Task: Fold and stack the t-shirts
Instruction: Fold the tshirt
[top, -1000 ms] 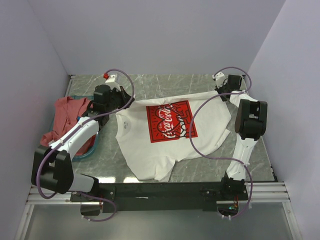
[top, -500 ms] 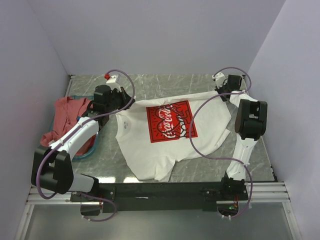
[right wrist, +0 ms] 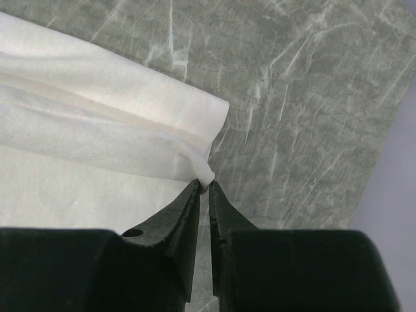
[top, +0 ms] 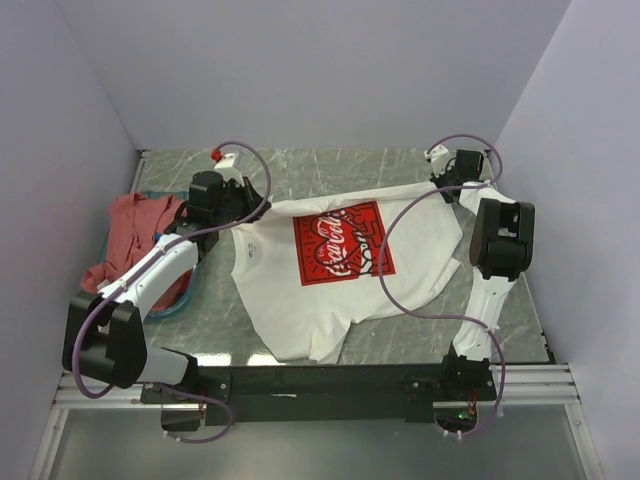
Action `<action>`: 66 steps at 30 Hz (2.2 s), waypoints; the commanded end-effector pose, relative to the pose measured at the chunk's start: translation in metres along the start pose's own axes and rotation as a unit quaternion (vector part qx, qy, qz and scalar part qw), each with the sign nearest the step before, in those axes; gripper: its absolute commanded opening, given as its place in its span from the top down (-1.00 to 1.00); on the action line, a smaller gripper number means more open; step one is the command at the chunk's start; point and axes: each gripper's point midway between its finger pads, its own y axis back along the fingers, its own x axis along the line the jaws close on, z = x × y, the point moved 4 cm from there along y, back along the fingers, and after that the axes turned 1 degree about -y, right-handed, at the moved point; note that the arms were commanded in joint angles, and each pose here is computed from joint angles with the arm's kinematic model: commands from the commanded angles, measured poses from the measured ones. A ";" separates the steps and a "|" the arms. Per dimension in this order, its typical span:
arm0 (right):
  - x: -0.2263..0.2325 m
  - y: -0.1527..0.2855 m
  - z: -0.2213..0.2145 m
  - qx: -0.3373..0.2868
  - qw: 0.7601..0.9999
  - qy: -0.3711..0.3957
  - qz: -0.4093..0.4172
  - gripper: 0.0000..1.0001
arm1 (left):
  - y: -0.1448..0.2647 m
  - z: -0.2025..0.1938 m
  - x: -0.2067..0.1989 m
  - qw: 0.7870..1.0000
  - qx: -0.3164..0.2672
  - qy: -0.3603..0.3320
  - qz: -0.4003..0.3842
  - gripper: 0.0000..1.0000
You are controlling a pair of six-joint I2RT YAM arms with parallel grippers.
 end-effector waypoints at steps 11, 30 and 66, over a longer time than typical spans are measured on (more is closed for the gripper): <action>-0.013 0.011 0.001 -0.001 1.000 0.009 -0.021 0.53 | 0.004 -0.001 -0.009 1.000 0.003 -0.017 -0.021 0.99; -0.024 0.069 0.007 -0.055 0.997 -0.044 0.038 -0.51 | 0.009 -0.010 -0.012 0.999 0.021 -0.038 -0.033 0.99; 0.010 0.068 0.015 -0.060 0.971 -0.170 0.156 -0.42 | 0.014 -0.047 -0.032 0.996 0.069 -0.032 -0.044 0.99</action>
